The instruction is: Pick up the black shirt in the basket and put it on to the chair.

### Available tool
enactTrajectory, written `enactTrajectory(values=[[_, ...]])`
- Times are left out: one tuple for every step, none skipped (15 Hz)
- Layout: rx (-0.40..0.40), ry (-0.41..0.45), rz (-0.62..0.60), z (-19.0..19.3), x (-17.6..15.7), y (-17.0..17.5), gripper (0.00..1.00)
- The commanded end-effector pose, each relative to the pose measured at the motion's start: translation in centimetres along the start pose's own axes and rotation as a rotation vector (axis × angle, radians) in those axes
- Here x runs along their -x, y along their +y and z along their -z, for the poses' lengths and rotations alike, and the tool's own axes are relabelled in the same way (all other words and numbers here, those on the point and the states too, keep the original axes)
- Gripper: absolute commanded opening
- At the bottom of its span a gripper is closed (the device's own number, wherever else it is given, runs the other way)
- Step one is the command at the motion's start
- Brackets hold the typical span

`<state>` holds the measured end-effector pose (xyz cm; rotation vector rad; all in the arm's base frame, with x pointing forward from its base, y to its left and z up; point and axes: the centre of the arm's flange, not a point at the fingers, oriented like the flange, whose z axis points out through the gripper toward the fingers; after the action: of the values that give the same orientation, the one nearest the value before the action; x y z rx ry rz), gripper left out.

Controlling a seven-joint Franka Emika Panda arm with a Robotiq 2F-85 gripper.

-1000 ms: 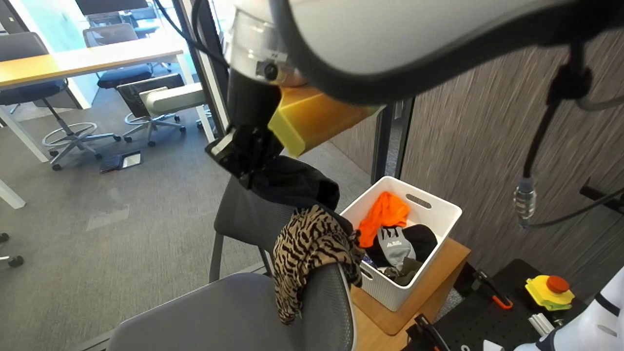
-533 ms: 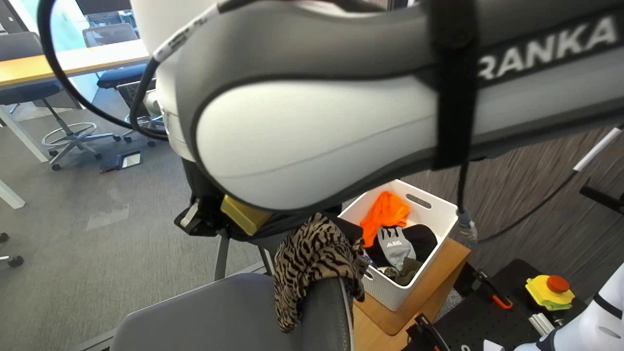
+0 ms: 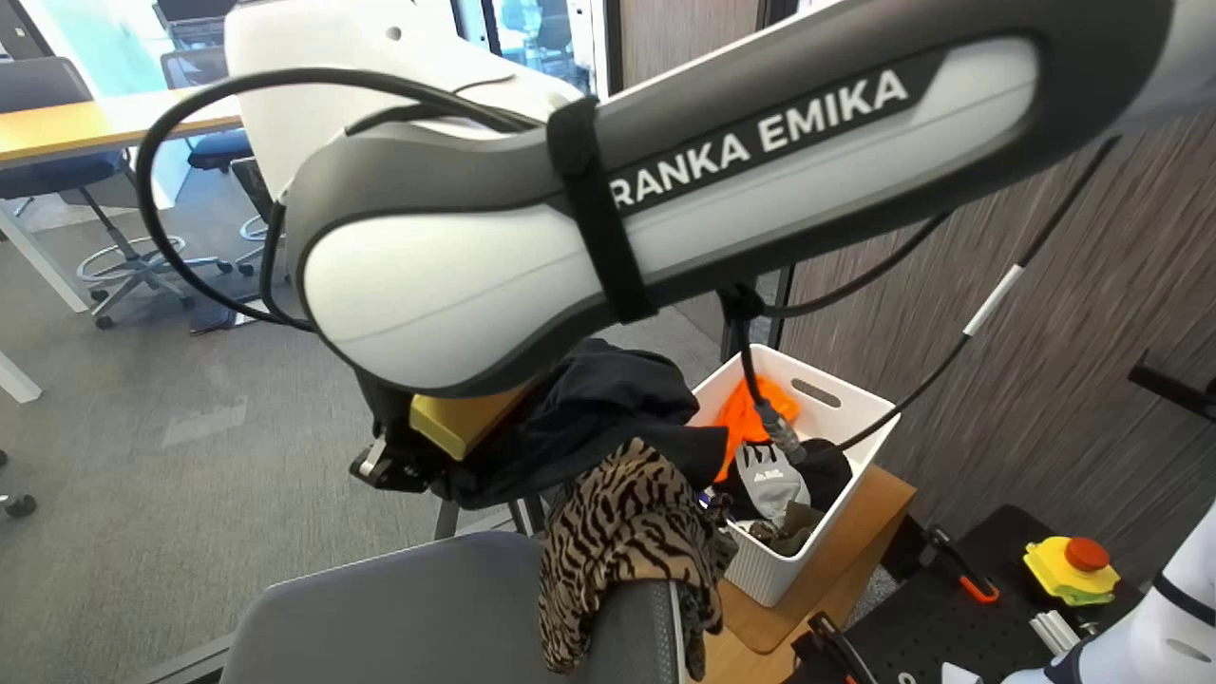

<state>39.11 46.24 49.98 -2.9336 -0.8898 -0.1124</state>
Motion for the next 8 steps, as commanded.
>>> enactTrajectory(values=[[-0.039, -0.027, 0.017, 1.5, -3.2, 0.3, 0.09], [-0.043, -0.025, 0.013, 1.9, -3.3, 0.8, 0.09], [-0.046, -0.018, 0.004, 2.2, -3.6, 1.2, 0.09], [-0.049, -0.01, -0.005, 2.8, -3.7, 1.6, 0.09], [-0.055, -0.003, -0.012, 3.4, -3.8, 2.1, 0.09], [-0.059, 0.002, -0.017, 3.6, -3.9, 2.4, 0.09], [-0.062, 0.006, -0.023, 3.9, -4.1, 2.6, 0.09], [-0.065, 0.008, -0.027, 4.3, -4.2, 2.9, 0.09]])
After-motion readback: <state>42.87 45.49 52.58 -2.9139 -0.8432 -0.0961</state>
